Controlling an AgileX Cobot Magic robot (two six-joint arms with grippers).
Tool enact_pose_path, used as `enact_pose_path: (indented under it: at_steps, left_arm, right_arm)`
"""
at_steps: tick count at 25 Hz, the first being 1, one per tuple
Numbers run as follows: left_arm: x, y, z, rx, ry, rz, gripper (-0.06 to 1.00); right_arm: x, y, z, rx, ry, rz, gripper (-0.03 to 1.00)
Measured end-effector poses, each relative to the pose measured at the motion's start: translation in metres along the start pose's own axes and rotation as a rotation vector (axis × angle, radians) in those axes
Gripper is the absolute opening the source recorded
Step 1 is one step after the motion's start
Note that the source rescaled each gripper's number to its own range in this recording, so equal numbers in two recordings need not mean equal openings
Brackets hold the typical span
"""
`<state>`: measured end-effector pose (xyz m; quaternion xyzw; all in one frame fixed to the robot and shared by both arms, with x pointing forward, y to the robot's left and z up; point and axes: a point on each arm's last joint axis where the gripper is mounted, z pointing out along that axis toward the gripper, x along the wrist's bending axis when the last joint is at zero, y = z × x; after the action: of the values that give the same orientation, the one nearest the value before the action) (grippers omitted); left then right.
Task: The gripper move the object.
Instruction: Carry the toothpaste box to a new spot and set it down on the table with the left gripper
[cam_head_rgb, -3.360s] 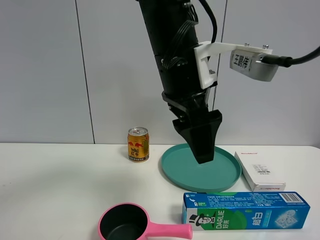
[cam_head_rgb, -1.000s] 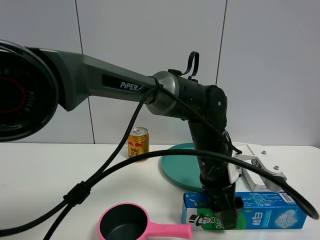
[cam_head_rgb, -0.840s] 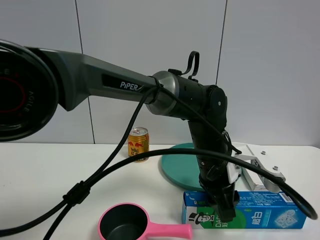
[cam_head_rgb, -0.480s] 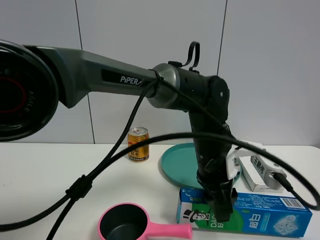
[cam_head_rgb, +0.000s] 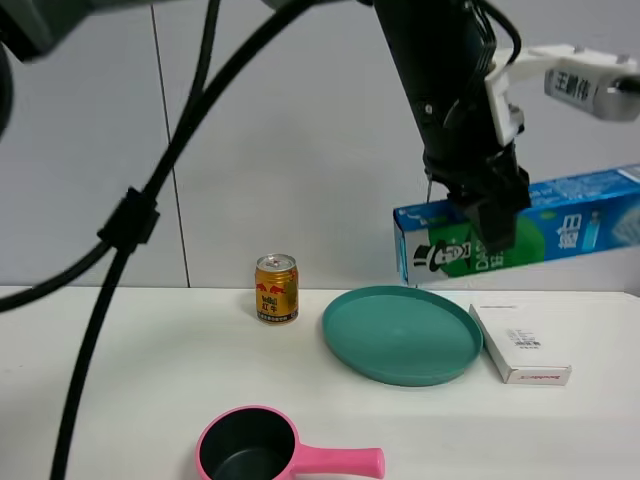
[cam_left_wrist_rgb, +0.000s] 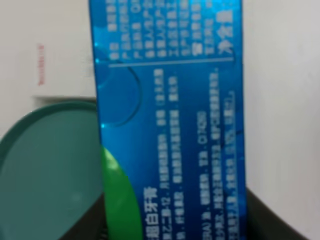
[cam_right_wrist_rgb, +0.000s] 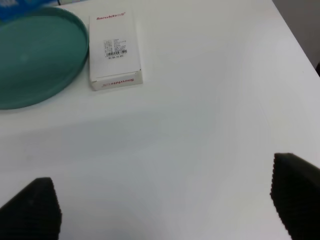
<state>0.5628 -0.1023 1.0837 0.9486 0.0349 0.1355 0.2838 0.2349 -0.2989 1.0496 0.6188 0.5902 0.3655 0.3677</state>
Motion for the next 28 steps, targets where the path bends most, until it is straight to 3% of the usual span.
enact_pose_path:
  at_steps: [6,8,11,18,23,28]
  left_arm:
    - [0.047,-0.018,-0.062,-0.024,0.247,-0.586,0.00]
    - [0.062,-0.032,-0.082,-0.030,0.302,-0.693,0.00]
    - [0.070,-0.051,-0.102,0.000,0.326,-0.779,0.00]
    - [0.060,-0.117,-0.128,0.178,0.325,-0.944,0.00]
    - [0.060,-0.186,-0.120,0.344,0.325,-1.159,0.00]
    - [0.057,-0.236,-0.101,0.430,0.308,-1.350,0.00]
  right_arm:
    - [0.000,0.000,0.000,0.000,0.005,0.003,1.00]
    - [0.000,0.000,0.000,0.000,0.000,0.000,1.00]
    - [0.000,0.000,0.000,0.000,0.000,0.000,1.00]
    - [0.000,0.000,0.000,0.000,0.000,0.000,1.00]
    - [0.000,0.000,0.000,0.000,0.000,0.000,1.00]
    - [0.000,0.000,0.000,0.000,0.000,0.000,1.00]
